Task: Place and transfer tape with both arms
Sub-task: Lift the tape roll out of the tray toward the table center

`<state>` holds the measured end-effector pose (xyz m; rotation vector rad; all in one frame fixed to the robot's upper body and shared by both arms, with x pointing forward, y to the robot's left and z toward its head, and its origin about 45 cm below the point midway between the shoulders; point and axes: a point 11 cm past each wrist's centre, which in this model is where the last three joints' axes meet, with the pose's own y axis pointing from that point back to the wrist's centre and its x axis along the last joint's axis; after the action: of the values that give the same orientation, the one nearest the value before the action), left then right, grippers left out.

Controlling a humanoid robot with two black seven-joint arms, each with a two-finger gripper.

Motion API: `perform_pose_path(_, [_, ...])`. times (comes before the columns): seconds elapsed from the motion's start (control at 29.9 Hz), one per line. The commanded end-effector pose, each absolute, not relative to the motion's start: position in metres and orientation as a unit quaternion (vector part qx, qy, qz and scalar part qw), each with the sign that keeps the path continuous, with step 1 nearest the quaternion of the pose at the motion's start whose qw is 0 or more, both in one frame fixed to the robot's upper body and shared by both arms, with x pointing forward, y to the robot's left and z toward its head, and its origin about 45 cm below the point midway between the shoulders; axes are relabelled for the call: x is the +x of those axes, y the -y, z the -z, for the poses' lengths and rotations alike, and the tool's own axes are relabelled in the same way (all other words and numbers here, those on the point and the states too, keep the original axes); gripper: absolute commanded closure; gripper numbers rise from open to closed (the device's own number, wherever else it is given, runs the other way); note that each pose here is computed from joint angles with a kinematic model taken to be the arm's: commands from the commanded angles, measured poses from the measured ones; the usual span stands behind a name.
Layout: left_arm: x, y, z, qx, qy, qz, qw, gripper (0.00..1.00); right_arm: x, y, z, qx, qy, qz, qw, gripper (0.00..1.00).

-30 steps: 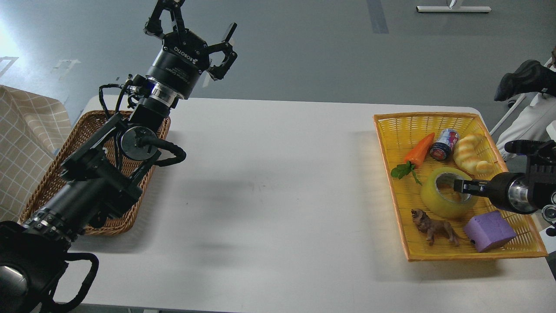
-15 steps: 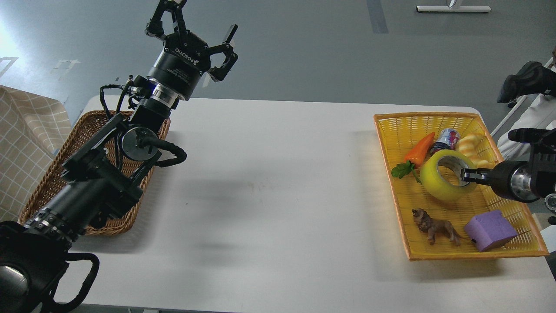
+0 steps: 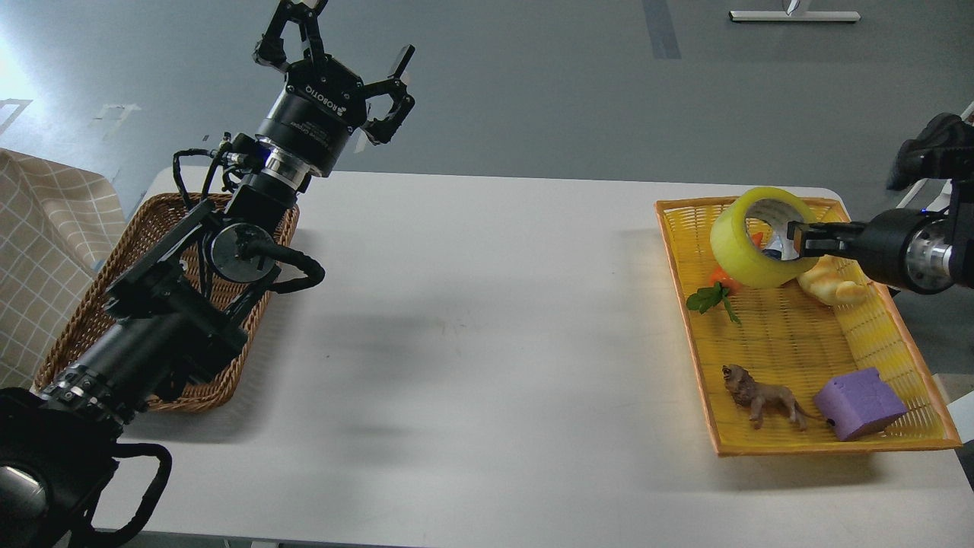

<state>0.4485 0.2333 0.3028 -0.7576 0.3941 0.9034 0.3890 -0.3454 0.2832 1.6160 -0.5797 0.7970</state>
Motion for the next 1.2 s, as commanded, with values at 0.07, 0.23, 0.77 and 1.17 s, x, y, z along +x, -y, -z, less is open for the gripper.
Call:
perform_pose_path(0.07, [0.449, -0.239, -0.305, -0.356, -0.179, -0.428, 0.811, 0.02, 0.406, 0.332, -0.320, 0.682, 0.265, -0.380, 0.566, 1.00])
perform_pose_path(0.23, [0.449, -0.241, -0.305, -0.354, -0.177, -0.429, 0.812, 0.02, 0.418, 0.297, -0.321, 0.699, 0.259, -0.394, 0.538, 1.00])
perform_pose_path(0.77, [0.450, -0.244, -0.310, -0.354, -0.171, -0.429, 0.813, 0.02, 0.464, 0.208, -0.334, 0.713, 0.238, -0.424, 0.505, 1.00])
perform_pose_path(1.17, [0.450, -0.253, -0.313, -0.357, -0.164, -0.435, 0.810, 0.02, 0.477, 0.130, -0.314, 0.735, 0.206, -0.422, 0.489, 1.00])
